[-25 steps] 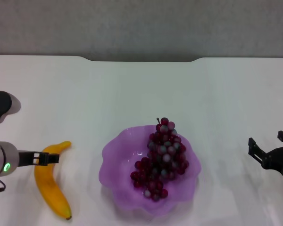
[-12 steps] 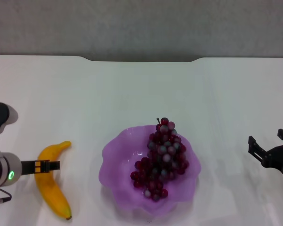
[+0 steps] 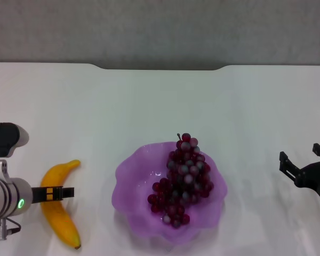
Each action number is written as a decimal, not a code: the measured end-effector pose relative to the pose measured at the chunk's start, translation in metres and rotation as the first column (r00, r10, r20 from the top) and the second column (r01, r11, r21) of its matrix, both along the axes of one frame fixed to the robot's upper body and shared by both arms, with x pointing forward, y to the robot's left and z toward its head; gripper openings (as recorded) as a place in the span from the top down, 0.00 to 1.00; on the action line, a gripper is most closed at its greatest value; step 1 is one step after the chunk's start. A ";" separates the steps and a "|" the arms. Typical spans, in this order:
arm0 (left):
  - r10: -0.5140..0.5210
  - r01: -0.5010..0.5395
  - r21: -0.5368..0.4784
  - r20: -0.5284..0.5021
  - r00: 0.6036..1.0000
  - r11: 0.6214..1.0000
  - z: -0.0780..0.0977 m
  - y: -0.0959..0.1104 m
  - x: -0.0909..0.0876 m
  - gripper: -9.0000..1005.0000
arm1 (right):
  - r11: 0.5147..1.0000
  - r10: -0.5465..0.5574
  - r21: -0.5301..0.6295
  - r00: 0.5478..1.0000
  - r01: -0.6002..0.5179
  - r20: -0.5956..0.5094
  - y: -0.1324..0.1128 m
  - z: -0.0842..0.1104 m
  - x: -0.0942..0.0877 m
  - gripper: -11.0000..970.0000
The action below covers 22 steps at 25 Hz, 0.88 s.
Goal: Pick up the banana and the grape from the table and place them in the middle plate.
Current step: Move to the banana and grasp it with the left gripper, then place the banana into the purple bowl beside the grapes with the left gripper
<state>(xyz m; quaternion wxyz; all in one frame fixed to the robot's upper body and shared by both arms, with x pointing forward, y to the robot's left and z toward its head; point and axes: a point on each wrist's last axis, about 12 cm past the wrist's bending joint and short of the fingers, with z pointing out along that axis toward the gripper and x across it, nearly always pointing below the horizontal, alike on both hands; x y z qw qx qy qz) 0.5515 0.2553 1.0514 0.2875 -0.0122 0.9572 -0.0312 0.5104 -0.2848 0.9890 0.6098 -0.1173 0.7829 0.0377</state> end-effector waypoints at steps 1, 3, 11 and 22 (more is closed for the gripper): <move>-0.001 0.001 -0.001 0.001 1.000 1.000 0.000 0.000 0.000 0.12 | 1.000 0.000 0.000 1.000 0.000 -0.001 0.000 0.000 0.000 0.08; 0.000 0.000 -0.001 0.002 1.000 1.000 0.000 0.000 0.000 0.12 | 1.000 -0.001 -0.002 1.000 0.001 -0.002 0.000 0.000 0.000 0.08; -0.004 0.004 -0.001 0.017 1.000 1.000 0.000 0.000 0.001 0.25 | 1.000 0.000 0.000 1.000 0.000 0.000 0.000 0.000 0.000 0.08; -0.013 0.013 0.003 0.033 0.999 1.000 0.003 0.001 0.002 0.46 | 1.000 -0.003 -0.001 1.000 0.003 -0.004 0.000 -0.001 -0.002 0.08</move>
